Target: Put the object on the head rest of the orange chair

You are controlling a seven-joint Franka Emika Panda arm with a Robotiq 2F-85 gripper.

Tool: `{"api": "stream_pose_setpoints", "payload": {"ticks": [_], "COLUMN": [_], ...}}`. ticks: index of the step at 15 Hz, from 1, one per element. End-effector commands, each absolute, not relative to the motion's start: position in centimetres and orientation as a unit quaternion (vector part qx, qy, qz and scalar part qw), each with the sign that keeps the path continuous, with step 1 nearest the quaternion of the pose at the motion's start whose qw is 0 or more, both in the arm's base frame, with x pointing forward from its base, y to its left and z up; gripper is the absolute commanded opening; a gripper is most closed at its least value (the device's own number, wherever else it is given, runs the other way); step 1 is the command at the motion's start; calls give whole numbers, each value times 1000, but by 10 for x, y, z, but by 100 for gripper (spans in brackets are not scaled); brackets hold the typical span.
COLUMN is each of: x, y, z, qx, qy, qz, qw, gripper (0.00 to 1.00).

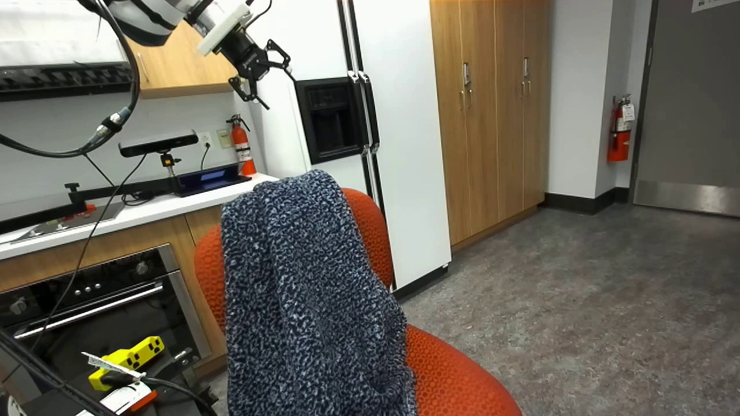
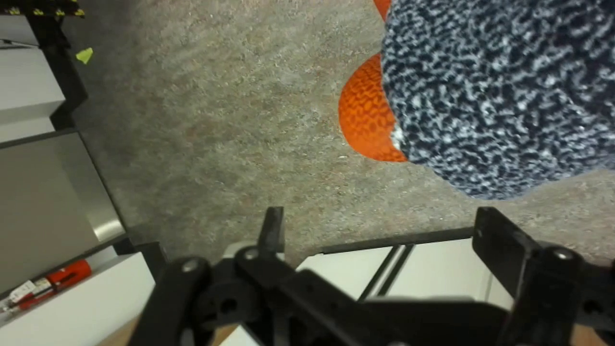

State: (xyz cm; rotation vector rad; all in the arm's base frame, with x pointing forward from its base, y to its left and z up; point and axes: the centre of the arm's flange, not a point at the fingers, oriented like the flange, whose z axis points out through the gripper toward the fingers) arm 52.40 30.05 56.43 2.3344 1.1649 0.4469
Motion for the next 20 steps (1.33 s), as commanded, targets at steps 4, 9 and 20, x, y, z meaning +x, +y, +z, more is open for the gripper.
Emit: {"api": "stream_pose_setpoints", "payload": {"ticks": [4,9,20], "x": [482,502,495], "y": [194,201,199], "z": [531,510,511], "qx": [907,919,920], "qy": [330,315,310], "qz": [215,196,201], "qw": [151,132,130], "gripper": [100,100,100]}}
